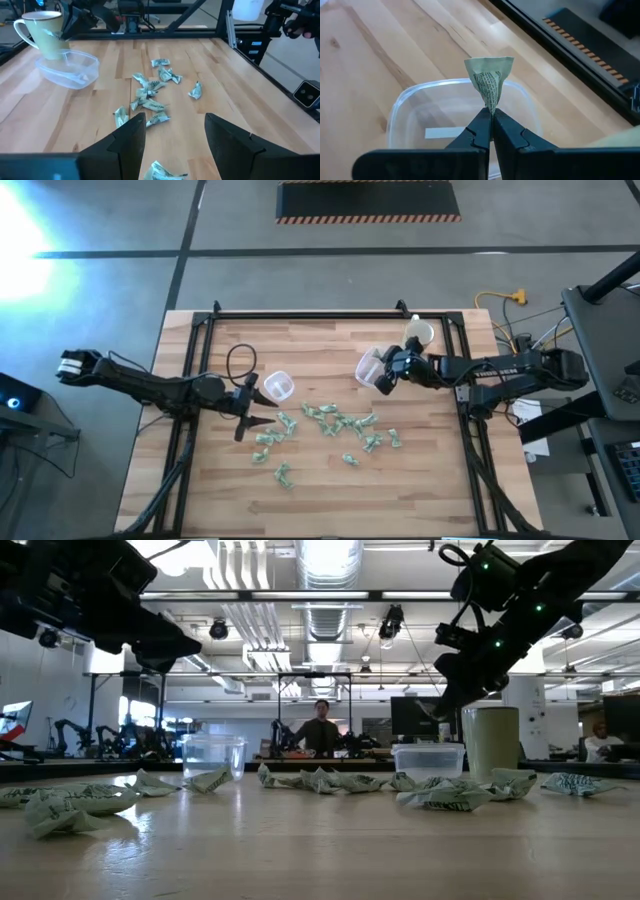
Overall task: Pick and place items into bin
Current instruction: Put the stevia packet into the right transparent bin, then put the stevia packet into the left transparent bin
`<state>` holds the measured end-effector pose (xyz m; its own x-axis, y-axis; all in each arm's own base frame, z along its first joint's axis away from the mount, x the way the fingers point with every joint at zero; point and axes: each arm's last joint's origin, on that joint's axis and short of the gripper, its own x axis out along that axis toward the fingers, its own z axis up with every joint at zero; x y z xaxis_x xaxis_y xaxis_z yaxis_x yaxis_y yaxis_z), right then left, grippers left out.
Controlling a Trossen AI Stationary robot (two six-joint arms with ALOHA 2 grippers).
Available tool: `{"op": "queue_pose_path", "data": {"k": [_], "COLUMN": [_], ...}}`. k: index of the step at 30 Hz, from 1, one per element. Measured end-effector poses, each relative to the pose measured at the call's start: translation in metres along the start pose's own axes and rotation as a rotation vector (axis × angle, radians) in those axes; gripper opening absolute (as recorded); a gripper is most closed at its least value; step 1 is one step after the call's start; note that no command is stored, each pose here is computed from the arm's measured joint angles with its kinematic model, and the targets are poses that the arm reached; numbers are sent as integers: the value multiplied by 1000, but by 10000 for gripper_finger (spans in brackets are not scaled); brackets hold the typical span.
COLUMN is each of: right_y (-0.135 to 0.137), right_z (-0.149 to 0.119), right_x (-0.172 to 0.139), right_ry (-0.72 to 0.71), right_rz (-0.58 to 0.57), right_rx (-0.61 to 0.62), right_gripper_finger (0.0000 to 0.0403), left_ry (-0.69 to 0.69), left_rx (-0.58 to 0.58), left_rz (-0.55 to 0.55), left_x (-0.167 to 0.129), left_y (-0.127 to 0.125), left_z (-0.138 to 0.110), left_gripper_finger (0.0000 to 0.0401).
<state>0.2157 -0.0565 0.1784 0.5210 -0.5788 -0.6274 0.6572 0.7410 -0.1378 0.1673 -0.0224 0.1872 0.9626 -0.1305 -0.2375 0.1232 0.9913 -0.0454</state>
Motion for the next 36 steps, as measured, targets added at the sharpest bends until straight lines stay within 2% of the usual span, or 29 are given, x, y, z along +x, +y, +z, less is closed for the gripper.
{"op": "queue_pose_path", "data": {"k": [9, 18, 23, 29, 36], "right_y": [0, 2, 6, 20, 32], "right_z": [-6, -4, 8, 15, 16], "right_x": [3, 3, -1, -10, -18], "right_ry": [-56, -82, -115, -145, -173], "right_rz": [15, 53, 98, 209, 260], "right_rx": [-20, -40, -77, -190, -285], "right_gripper_finger": [14, 105, 137, 141, 125], "left_ry": [36, 57, 143, 317, 383], "left_rx": [-1, -18, -32, -95, -67], "left_rz": [1, 1, 5, 22, 16], "left_x": [4, 7, 7, 3, 11], "left_y": [0, 0, 1, 0, -5], "left_z": [-4, -7, -15, -30, -39], "left_gripper_finger": [187, 187, 187, 187, 187]}}
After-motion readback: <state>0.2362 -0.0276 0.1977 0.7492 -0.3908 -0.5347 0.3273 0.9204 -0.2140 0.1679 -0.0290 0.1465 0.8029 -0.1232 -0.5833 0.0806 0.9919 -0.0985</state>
